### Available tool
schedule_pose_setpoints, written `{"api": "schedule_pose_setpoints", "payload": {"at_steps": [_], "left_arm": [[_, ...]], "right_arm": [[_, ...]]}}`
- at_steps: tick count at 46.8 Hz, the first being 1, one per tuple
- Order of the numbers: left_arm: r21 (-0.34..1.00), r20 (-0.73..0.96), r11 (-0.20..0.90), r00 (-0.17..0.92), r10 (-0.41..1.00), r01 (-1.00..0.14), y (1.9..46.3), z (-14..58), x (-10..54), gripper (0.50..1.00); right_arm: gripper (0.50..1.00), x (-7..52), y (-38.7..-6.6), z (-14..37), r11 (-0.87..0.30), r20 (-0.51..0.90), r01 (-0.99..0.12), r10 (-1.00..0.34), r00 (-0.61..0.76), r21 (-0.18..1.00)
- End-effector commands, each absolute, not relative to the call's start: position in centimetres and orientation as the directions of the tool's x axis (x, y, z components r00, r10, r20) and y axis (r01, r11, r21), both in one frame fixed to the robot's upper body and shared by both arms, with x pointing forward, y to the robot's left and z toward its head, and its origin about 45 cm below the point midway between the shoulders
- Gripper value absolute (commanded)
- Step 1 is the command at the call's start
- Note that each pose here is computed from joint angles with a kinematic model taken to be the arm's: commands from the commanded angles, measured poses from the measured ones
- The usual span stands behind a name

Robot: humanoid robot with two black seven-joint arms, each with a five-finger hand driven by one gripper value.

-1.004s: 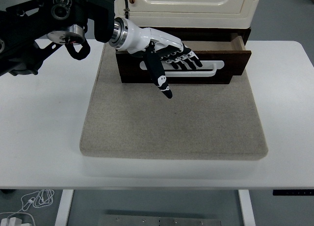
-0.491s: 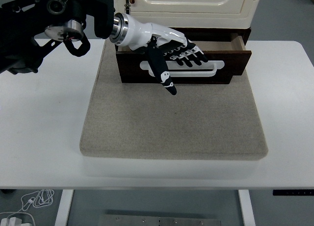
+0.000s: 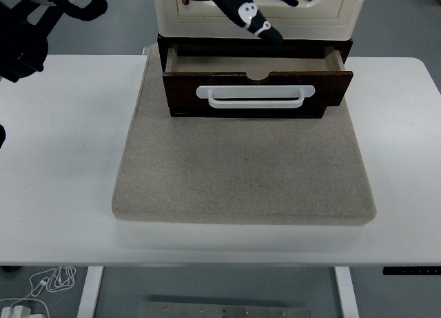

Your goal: Open the drawer under the combination cabinet

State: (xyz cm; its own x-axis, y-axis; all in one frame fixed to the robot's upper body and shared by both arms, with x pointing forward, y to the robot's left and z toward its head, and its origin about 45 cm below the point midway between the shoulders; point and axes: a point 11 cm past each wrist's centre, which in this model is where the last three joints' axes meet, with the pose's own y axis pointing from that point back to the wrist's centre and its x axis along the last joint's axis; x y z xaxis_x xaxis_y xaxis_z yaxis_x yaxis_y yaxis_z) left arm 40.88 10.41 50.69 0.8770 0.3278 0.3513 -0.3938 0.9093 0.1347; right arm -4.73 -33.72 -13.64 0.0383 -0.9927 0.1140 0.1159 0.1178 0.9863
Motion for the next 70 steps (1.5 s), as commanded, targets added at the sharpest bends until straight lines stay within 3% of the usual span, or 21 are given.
{"api": "schedule_pose_setpoints", "payload": {"at_steps": [1, 12, 25, 40, 55, 64, 70], "left_arm": [[0.044, 0.311, 0.914, 0.875, 0.372, -0.404, 11.6, 52.8, 41.3, 1.000], [-0.209, 0.163, 0.870, 0.861, 0.481, -0.447, 16.5, 57.8, 42.7, 1.000], [-0.467, -0.002, 0.729, 0.825, 0.565, -0.501, 23.3, 61.6, 44.1, 1.000], [-0.620, -0.199, 0.510, 0.748, 0.633, -0.597, 31.1, 61.6, 46.3, 1.000], [-0.637, -0.370, 0.272, 0.596, 0.713, -0.721, 37.3, 59.2, 48.4, 1.000], [-0.458, -0.593, 0.039, 0.338, 0.731, -0.888, 40.7, 55.8, 50.9, 1.000], [-0.335, -0.675, -0.039, 0.211, 0.707, -0.941, 41.2, 52.7, 52.2, 1.000]], "right_arm": [[0.928, -4.7, -33.7, -13.6, 0.118, 0.114, 0.116, -0.993, 0.038, 0.986], [0.928, -4.7, -33.7, -13.6, 0.118, 0.114, 0.116, -0.993, 0.038, 0.986], [0.928, -4.7, -33.7, -13.6, 0.118, 0.114, 0.116, -0.993, 0.038, 0.986], [0.928, -4.7, -33.7, -13.6, 0.118, 0.114, 0.116, -0.993, 0.038, 0.986], [0.928, -4.7, -33.7, -13.6, 0.118, 0.114, 0.116, -0.993, 0.038, 0.986], [0.928, -4.7, -33.7, -13.6, 0.113, 0.110, 0.115, -0.993, 0.034, 0.987], [0.928, -4.7, -33.6, -13.7, 0.110, 0.107, 0.116, -0.994, 0.034, 0.987]]}}
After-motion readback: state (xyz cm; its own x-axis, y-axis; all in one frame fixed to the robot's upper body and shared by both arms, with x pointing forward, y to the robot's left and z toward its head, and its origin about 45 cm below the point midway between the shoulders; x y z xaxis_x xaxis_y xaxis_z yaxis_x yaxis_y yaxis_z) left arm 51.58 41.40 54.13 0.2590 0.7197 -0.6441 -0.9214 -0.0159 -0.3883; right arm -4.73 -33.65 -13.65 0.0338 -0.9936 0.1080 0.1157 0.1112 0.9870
